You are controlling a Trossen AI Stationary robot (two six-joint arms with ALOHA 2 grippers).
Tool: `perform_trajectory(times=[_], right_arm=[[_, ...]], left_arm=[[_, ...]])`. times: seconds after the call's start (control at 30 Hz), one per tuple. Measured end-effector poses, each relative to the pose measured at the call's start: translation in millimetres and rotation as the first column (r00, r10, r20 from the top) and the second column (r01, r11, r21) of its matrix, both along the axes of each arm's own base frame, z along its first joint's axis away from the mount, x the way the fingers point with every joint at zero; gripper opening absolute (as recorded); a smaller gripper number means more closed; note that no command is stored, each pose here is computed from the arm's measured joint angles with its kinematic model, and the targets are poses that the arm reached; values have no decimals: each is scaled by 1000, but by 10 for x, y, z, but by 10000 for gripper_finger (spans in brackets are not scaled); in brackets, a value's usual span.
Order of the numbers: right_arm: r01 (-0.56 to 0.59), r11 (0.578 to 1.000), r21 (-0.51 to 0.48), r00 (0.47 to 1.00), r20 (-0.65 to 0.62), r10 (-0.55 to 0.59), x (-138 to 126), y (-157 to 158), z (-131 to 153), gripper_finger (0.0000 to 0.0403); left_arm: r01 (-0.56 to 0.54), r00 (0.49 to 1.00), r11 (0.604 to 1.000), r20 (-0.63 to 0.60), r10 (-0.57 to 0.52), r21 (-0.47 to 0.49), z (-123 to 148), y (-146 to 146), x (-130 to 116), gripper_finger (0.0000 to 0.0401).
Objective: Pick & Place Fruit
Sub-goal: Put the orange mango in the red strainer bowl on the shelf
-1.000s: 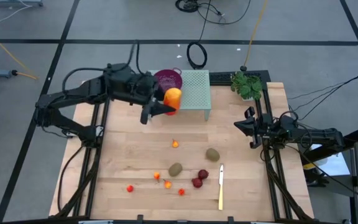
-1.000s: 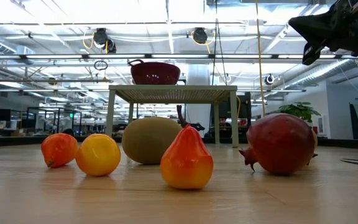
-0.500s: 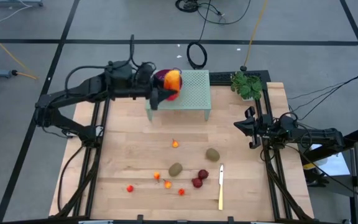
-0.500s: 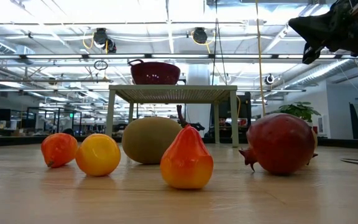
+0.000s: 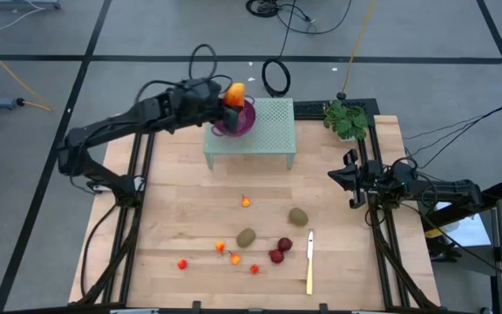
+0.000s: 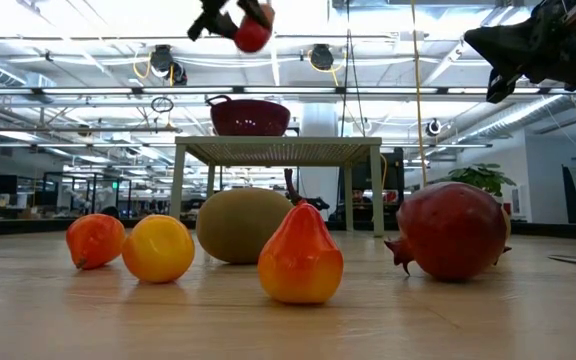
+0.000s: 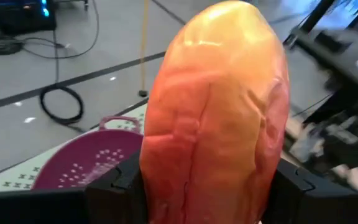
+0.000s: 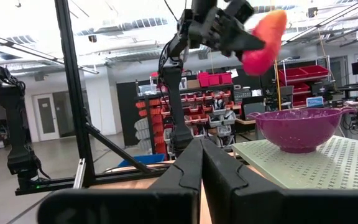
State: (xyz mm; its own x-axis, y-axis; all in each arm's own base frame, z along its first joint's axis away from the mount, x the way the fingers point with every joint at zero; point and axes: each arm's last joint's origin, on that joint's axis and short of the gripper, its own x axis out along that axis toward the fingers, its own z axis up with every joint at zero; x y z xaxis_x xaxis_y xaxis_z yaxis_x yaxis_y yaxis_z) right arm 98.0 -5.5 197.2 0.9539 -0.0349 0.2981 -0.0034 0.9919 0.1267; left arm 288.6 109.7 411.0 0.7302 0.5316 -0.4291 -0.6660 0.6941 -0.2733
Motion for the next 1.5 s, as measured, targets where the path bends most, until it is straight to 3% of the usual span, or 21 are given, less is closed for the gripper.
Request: perform_trajectory(times=[0.27, 0.57, 0.97, 1.5], right_arm=[[2, 1000, 4, 1000, 0, -2, 0, -1, 0, 0], [2, 1000, 4, 1000, 1, -2, -1, -1, 2, 0], [2, 1000, 4, 1000, 1, -2, -1, -1, 2, 0], [3, 1000, 4, 1000, 1, -3, 0, -1, 1, 0]], left_arm=[[-17, 983, 1000, -184, 20, 13, -282, 260, 97, 203], [-50, 953, 999, -298, 50, 7, -510, 516, 140, 213], [-60, 934, 997, -354, 41, -44, -732, 623, 251, 217], [-73, 915, 995, -401, 42, -62, -798, 563, 271, 218]])
